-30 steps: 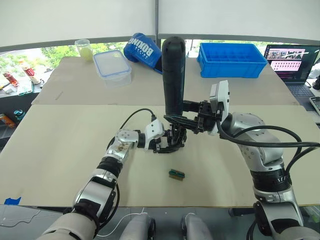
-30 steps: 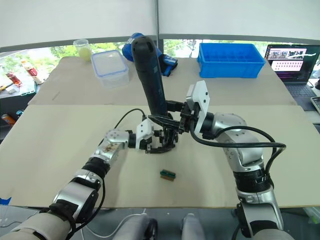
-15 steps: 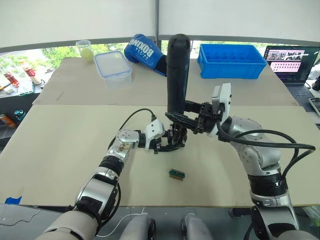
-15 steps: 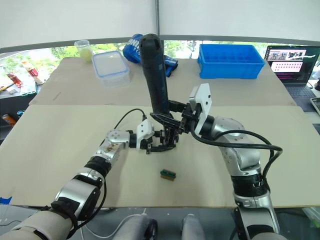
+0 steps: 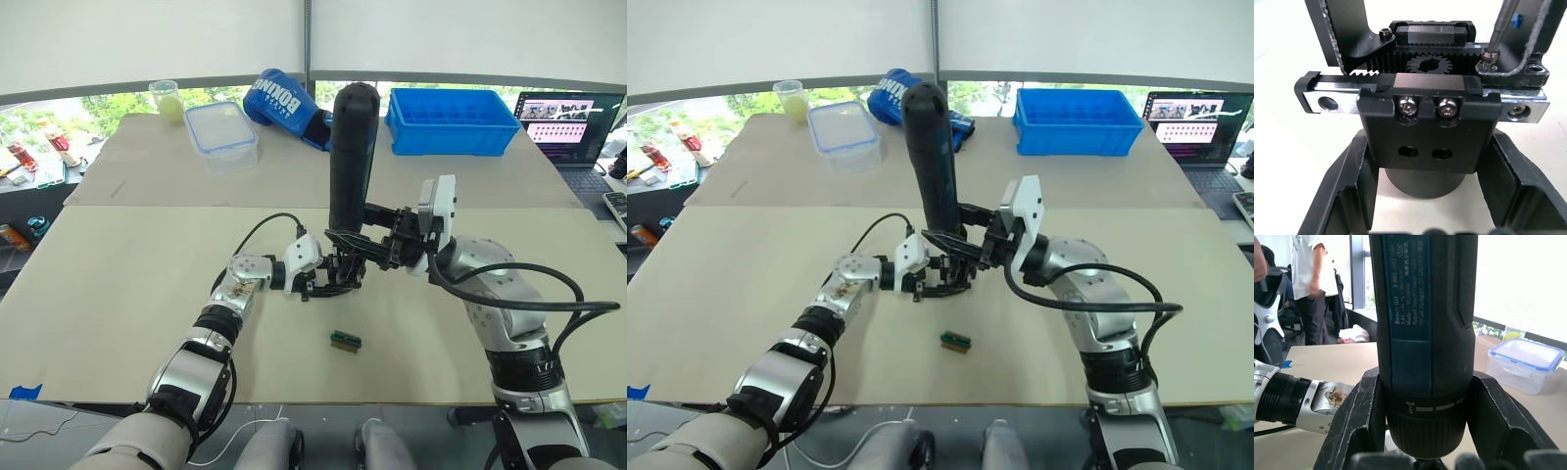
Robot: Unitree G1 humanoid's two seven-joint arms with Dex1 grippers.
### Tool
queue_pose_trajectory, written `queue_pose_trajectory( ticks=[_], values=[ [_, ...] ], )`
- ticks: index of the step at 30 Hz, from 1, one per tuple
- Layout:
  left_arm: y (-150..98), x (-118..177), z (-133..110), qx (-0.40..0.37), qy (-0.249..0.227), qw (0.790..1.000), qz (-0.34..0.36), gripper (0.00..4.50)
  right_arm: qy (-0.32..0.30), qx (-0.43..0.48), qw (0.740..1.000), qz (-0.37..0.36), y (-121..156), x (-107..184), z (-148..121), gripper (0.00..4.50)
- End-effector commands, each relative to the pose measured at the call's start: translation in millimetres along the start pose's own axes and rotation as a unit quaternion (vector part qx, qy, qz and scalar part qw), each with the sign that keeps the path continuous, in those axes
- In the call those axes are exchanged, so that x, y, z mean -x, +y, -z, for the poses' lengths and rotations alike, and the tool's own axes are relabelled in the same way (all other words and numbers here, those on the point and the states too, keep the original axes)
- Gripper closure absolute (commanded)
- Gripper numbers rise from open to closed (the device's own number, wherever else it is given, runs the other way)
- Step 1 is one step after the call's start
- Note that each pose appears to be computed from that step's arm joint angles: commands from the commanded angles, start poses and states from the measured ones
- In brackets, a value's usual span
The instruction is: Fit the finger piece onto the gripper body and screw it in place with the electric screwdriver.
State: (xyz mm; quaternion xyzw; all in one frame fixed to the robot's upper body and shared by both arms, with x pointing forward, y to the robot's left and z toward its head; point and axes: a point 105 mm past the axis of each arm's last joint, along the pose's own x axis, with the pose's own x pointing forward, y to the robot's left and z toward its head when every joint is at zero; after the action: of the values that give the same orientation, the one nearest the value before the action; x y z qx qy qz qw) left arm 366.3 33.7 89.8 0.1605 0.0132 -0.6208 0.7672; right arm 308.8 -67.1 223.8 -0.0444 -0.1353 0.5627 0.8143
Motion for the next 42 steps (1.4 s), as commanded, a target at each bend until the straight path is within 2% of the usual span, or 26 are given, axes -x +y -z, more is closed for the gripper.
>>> queue_pose_trajectory(
  ticks=[1,14,20,25,33,42],
  values=[
    [8,6,-4,-0.01,-0.006,1.0,-0.029,2.22,0.047,-0.063,0.997,0.008,1,3,29,2.58],
    [13,8,-6,-0.015,-0.004,0.999,-0.035,2.22,0.051,-0.048,0.996,0.048,-19,5,32,2.58],
    [14,8,-8,-0.017,-0.004,0.999,-0.036,2.22,0.067,-0.036,0.996,0.04,-10,1,42,2.58],
    [15,9,-8,-0.019,-0.003,0.999,-0.038,2.22,0.07,0.008,0.997,0.017,0,6,43,2.58],
    [17,10,-9,-0.02,-0.001,0.999,-0.04,2.22,0.072,-0.029,0.996,0.052,-14,10,46,2.58],
    [18,11,-10,-0.022,-0.002,0.999,-0.042,2.22,0.078,-0.043,0.995,0.042,-16,6,48,2.58]
  ],
)
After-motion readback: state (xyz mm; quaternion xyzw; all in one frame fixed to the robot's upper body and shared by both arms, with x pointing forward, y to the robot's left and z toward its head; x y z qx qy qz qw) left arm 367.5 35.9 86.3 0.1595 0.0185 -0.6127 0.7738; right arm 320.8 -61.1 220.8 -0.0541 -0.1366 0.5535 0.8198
